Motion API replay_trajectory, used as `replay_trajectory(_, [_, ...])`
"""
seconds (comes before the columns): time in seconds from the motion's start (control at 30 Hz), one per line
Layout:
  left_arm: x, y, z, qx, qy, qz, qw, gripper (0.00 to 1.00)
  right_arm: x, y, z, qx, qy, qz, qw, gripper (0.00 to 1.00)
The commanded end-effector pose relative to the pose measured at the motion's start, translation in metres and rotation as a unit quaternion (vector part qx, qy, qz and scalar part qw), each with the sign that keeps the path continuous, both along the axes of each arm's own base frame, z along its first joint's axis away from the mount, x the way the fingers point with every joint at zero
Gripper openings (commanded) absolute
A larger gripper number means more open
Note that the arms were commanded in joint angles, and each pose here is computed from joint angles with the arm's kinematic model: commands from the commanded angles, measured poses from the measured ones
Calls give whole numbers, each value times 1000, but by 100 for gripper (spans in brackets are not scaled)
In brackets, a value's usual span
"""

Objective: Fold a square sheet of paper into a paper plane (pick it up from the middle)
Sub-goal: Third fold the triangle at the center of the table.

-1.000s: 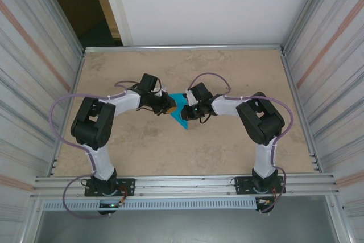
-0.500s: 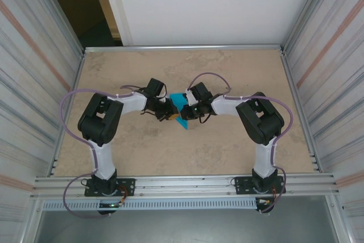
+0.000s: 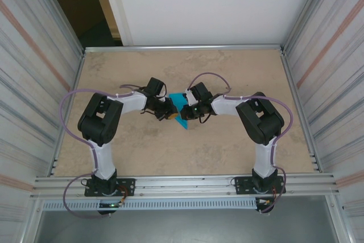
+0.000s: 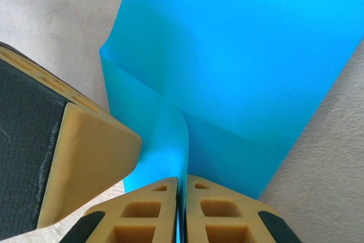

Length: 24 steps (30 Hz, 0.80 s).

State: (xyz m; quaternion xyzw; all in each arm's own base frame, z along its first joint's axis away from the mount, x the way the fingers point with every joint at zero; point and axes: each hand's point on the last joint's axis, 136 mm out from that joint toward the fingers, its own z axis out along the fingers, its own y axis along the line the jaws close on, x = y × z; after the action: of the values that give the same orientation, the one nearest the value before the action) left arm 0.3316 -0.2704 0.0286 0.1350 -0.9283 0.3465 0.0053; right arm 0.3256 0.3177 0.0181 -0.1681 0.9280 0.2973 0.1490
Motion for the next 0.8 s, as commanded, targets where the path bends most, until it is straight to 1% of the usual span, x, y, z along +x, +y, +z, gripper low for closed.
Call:
replay_trajectory(0.0, [-5, 5, -10, 19, 16, 6, 1000, 11, -8, -14, -27, -38, 38, -13, 998, 11])
replay_trajectory(0.57, [-10, 13, -27, 43, 33, 8, 999, 11, -8, -15, -25, -37, 39, -16, 998, 13])
replay_trajectory(0.67, [-11, 15, -30, 48, 36, 7, 998, 11, -7, -15, -21, -35, 37, -19, 999, 15])
replay_trajectory(0.77, [-15, 18, -35, 57, 41, 9, 998, 11, -5, -14, -8, -26, 32, -27, 999, 21])
